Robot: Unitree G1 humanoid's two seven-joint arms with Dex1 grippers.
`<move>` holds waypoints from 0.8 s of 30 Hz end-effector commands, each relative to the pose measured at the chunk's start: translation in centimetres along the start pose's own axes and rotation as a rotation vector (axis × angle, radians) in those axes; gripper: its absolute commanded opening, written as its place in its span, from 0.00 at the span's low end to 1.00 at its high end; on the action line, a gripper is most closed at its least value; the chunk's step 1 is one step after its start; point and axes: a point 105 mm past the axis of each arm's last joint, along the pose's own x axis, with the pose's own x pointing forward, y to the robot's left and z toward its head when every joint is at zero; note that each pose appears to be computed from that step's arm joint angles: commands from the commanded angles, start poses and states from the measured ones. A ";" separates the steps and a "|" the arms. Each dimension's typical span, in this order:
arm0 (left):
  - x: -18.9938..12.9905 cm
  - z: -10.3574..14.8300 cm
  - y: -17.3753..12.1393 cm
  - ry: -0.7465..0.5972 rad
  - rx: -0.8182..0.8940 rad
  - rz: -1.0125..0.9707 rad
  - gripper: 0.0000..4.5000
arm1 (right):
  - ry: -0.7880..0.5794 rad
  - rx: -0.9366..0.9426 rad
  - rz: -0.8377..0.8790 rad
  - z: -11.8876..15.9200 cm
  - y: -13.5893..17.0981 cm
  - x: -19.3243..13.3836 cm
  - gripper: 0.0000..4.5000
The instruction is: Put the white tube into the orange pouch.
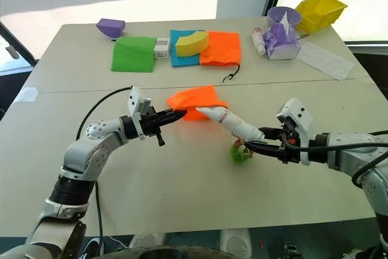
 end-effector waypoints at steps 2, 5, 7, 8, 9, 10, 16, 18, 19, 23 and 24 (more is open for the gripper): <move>0.0 1.4 0.0 -0.032 0.045 -0.008 0.00 | -0.016 0.009 0.025 0.5 0.6 0.3 0.50; 0.0 1.2 -0.2 -0.025 0.052 -0.016 0.00 | 0.001 0.029 0.026 0.3 0.5 0.1 0.50; 0.0 1.1 -0.2 -0.020 0.059 -0.014 0.00 | 0.041 -0.001 0.026 -0.1 0.6 -0.1 0.50; 0.0 1.0 -0.3 -0.019 0.063 -0.014 0.00 | 0.055 -0.004 0.025 -0.3 0.6 -0.2 0.50; 0.0 0.9 -0.4 -0.012 0.076 -0.018 0.00 | 0.060 -0.004 0.026 -0.4 0.7 -0.2 0.50; 0.0 0.8 -0.5 -0.007 0.085 -0.022 0.00 | 0.060 -0.002 0.028 -0.4 0.7 -0.2 0.50; -0.4 -0.8 -2.2 0.086 0.212 -0.131 0.00 | 0.002 0.017 0.050 0.4 1.0 0.2 0.50; -0.4 -1.0 -2.0 0.104 0.245 -0.128 0.00 | 0.000 0.023 0.070 0.5 1.4 0.1 0.50; -0.5 -1.0 -2.0 0.106 0.249 -0.133 0.00 | 0.001 0.023 0.081 0.5 1.7 0.1 0.50; -0.9 -1.7 -2.4 0.176 0.309 -0.180 0.00 | 0.014 0.013 0.087 0.5 2.0 0.3 0.50; -1.0 -1.7 -2.4 0.179 0.311 -0.184 0.00 | 0.038 0.003 0.091 0.1 2.4 0.6 0.50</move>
